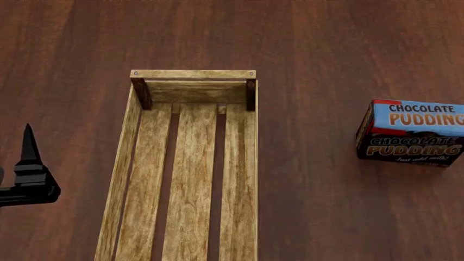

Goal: Stack the left bowl on the right bowl and place them in the tray.

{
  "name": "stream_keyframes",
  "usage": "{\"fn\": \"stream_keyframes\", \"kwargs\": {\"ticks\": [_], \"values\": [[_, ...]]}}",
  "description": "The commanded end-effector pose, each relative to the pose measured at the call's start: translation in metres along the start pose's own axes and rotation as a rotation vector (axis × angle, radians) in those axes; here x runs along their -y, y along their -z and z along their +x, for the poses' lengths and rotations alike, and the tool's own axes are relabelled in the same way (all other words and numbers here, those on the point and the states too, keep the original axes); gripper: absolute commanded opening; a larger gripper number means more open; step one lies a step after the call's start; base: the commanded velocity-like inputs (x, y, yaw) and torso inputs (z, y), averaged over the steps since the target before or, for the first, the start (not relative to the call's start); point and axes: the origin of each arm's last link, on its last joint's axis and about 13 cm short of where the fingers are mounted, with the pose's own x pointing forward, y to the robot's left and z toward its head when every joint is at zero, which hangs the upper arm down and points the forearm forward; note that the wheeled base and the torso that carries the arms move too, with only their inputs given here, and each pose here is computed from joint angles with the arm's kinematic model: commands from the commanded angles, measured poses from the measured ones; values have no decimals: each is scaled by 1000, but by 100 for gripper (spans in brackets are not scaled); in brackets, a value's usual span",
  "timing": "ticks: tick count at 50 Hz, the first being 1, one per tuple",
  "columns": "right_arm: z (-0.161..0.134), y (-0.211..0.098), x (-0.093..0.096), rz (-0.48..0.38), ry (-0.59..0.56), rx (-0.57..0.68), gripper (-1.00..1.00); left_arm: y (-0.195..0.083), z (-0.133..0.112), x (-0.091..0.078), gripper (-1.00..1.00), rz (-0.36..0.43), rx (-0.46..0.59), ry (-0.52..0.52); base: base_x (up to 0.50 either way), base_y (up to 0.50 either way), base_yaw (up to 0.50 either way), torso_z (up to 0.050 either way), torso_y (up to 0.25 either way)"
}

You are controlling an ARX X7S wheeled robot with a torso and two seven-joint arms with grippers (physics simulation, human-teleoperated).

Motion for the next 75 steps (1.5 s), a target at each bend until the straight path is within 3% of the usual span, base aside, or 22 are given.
{"fn": "stream_keyframes", "kwargs": {"ticks": [1,22,38,75], "values": [[4,10,5,-15,35,-27,-100,0,0,0,100,2,0,-1,0,0,0,0,0],[24,29,-6,-45,-5,-83,-100,2,2,0,100,11,-3,-9,0,0,0,0,0],[47,18,-9,-70,-11,-100,-100,3,8,-6,100,42,15,-55,0,0,0,0,0],[71,41,-15,-56,-32,-158,-100,17,14,-5,100,49,-7,-55,0,0,0,0,0]]}}
